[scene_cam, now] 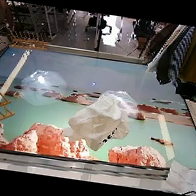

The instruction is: Fold the clothes and pants, and hang the long-sleeved shirts on hangers.

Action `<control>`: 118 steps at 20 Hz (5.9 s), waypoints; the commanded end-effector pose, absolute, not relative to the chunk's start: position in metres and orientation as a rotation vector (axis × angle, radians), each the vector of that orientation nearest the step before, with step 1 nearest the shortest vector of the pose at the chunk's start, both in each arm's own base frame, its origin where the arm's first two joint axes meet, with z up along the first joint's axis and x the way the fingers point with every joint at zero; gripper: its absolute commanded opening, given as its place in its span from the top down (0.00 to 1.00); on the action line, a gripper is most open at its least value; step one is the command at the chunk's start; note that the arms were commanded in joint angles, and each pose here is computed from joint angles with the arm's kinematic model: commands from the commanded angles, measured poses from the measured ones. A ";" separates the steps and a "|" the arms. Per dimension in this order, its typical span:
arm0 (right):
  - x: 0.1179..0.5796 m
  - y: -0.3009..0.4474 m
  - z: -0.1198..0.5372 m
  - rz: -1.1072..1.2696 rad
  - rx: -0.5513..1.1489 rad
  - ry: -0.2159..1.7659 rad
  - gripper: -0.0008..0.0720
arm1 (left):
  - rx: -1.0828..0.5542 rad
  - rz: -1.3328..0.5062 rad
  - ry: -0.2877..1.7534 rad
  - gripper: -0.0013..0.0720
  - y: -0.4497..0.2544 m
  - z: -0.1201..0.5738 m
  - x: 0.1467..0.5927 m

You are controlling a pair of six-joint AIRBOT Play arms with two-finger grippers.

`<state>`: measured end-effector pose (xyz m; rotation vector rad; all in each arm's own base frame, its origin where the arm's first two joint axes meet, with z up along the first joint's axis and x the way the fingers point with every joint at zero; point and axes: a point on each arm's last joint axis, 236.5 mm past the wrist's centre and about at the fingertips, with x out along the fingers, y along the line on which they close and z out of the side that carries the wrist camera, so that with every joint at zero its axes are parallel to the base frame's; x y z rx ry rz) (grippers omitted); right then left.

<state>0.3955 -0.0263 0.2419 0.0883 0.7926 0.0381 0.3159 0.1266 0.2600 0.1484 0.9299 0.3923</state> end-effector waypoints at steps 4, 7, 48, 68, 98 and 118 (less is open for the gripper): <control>0.396 -0.026 0.242 0.039 0.088 0.793 0.97 | 0.149 0.393 0.929 0.44 0.127 0.261 0.316; 0.396 -0.026 0.242 0.039 0.088 0.793 0.97 | 0.149 0.393 0.929 0.44 0.127 0.261 0.316; 0.382 0.230 0.027 0.571 0.017 0.966 0.97 | -0.059 -0.509 0.770 0.96 -0.230 0.025 0.415; 0.378 0.218 0.039 0.325 0.066 1.086 0.28 | -0.096 -0.918 0.797 0.96 -0.265 0.156 0.369; 0.335 0.207 0.154 0.461 -0.105 1.117 0.47 | -0.340 -0.990 0.732 0.96 -0.281 0.227 0.382; 0.348 0.166 0.209 0.327 -0.168 0.973 0.97 | -0.317 -1.014 0.758 0.96 -0.295 0.219 0.374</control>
